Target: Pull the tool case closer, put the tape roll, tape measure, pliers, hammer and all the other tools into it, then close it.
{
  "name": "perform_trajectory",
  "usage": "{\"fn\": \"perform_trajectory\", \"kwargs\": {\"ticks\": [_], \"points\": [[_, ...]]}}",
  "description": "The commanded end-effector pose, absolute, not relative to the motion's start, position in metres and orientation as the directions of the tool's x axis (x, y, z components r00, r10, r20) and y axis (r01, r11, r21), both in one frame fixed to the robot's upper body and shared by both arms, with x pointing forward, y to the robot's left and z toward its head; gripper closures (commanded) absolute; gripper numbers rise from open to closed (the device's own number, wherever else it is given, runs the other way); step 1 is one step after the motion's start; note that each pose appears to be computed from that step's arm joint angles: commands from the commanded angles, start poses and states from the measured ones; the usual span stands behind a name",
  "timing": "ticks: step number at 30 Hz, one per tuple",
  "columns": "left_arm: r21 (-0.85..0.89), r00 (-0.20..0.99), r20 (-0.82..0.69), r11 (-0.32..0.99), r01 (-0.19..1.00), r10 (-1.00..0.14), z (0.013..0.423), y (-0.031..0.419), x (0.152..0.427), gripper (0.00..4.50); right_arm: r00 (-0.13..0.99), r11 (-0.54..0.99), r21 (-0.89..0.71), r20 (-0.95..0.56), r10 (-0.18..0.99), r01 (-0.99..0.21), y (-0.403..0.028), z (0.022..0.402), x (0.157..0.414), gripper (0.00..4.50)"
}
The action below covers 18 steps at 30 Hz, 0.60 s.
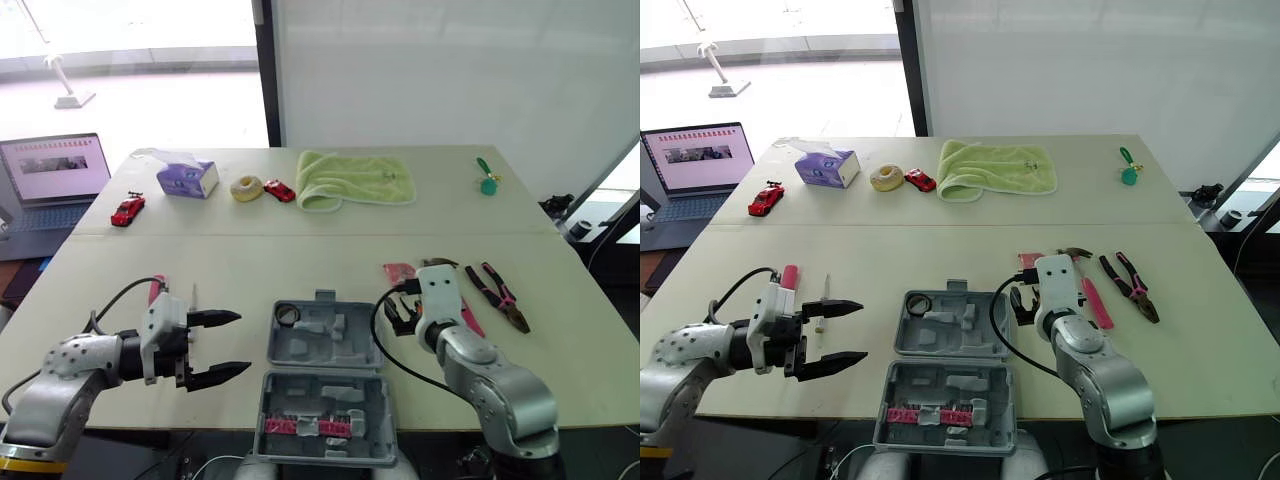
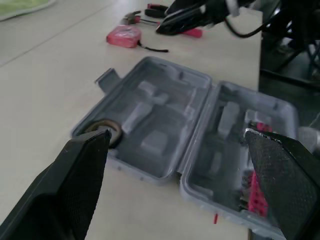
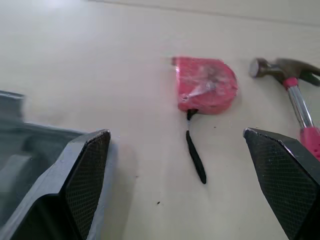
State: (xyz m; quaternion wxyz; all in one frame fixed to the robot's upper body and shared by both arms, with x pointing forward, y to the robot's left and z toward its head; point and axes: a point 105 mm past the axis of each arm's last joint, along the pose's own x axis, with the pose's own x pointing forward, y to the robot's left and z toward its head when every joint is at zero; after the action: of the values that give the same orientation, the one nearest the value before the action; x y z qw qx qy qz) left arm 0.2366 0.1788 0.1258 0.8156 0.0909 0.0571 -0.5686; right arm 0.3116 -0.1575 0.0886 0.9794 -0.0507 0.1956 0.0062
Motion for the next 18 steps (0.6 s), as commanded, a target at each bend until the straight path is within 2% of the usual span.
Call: {"fn": "perform_trajectory", "kwargs": {"ticks": [1,6,14,17,18], "points": [[0.132,0.308,-0.148,0.290,0.948,-0.940,0.138,0.166,0.234,0.03,0.931,0.991,-0.132,-0.356,-0.079,0.034,-0.163,0.086,0.329,0.00],[0.136,0.298,-0.153,0.279,0.951,-0.942,0.133,0.162,0.230,0.03,0.927,0.989,-0.139,-0.360,-0.103,0.056,-0.164,0.071,0.353,0.00],[0.151,0.319,-0.167,0.295,0.943,-0.933,0.130,0.166,0.232,0.03,0.904,0.989,-0.138,-0.413,-0.113,0.061,-0.166,0.049,0.364,0.00],[0.156,0.321,-0.170,0.296,0.942,-0.932,0.130,0.165,0.233,0.00,0.912,0.989,-0.146,-0.400,-0.091,0.034,-0.161,0.049,0.371,0.82],[0.157,0.322,-0.172,0.297,0.942,-0.931,0.130,0.165,0.233,0.00,0.913,0.989,-0.141,-0.399,-0.088,0.034,-0.160,0.048,0.372,1.27]]}}
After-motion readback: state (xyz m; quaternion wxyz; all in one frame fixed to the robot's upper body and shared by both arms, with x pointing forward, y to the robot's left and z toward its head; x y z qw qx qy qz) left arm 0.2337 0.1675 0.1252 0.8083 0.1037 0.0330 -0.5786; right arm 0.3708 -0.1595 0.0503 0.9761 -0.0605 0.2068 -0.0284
